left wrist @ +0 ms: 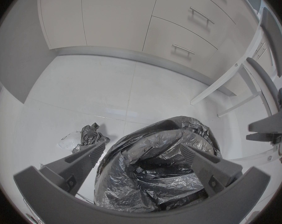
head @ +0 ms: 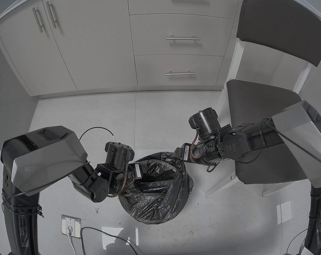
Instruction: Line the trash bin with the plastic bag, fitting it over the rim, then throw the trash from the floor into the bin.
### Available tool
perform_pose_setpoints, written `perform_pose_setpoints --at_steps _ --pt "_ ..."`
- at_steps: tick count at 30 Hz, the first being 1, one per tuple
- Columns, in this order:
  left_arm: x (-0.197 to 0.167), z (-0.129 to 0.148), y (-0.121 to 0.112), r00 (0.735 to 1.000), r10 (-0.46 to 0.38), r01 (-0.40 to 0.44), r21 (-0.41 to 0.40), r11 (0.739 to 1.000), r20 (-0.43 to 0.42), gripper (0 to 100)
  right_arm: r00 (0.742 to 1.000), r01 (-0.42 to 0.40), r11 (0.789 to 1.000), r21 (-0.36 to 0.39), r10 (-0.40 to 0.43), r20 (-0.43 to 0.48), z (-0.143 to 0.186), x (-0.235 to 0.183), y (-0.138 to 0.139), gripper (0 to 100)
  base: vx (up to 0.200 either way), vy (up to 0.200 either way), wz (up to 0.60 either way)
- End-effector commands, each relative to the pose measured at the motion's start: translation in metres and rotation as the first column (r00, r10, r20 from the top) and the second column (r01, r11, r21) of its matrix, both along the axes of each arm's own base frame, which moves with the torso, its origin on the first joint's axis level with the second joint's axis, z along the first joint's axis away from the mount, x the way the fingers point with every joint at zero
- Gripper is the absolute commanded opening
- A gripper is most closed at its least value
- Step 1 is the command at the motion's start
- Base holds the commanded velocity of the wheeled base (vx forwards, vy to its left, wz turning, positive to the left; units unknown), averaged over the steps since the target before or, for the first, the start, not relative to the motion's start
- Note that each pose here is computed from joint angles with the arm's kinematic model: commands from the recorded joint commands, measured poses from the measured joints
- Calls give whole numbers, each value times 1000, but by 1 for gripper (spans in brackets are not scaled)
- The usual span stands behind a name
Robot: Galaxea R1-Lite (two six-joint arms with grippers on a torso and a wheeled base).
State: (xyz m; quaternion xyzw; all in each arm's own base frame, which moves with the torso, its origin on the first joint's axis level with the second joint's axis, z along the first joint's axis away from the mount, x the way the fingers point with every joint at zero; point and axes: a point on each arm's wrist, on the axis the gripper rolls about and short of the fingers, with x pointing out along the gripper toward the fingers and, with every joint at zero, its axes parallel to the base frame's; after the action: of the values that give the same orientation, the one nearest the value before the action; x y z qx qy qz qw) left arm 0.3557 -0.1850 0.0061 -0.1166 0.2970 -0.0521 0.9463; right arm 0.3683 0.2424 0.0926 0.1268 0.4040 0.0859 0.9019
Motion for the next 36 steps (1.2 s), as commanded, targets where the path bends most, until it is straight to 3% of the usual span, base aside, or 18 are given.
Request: perform_pose_setpoints --at_steps 1,9,16,22,25,27,28,29,30,31,35,36 --pt "8 14 27 1000 14 -14 -29 999 -4 100 993 -108 992 58 106 43 43 -44 8 100 0 0 0" --pt "45 13 84 990 139 -139 -42 989 -10 100 984 -159 985 64 154 85 50 -67 18 100 0 0 0" --pt "123 16 143 963 263 -266 -56 962 -63 100 988 -119 991 56 112 109 43 -59 16 100 0 0 0" --pt "169 7 167 946 313 -318 -51 947 -86 100 990 -95 994 49 89 109 40 -51 11 100 0 0 0" --pt "173 6 168 945 316 -321 -50 946 -88 100 990 -92 995 47 86 108 40 -50 11 100 0 0 0" --pt "170 -51 176 906 331 -338 19 941 -263 100 991 -84 995 54 77 112 34 -45 11 100 0 0 0" --pt "169 -53 176 904 331 -338 21 941 -269 100 991 -84 995 54 77 113 34 -45 11 100 0 0 0" --pt "162 -81 179 871 337 -339 58 939 -359 100 990 -83 995 56 76 118 31 -44 12 100 0 0 0" --pt "162 -81 179 871 337 -339 58 939 -359 100 990 -83 995 56 76 118 31 -44 12 100 0 0 0" --pt "152 -111 182 820 343 -337 98 936 -458 100 990 -80 995 59 72 121 30 -42 12 100 0 0 0" --pt "129 -166 184 712 347 -315 164 935 -610 100 990 -72 996 56 65 124 29 -41 11 100 0 0 0" --pt "119 -183 184 664 346 -302 186 935 -663 100 991 -63 997 50 57 124 28 -39 10 100 0 0 0"
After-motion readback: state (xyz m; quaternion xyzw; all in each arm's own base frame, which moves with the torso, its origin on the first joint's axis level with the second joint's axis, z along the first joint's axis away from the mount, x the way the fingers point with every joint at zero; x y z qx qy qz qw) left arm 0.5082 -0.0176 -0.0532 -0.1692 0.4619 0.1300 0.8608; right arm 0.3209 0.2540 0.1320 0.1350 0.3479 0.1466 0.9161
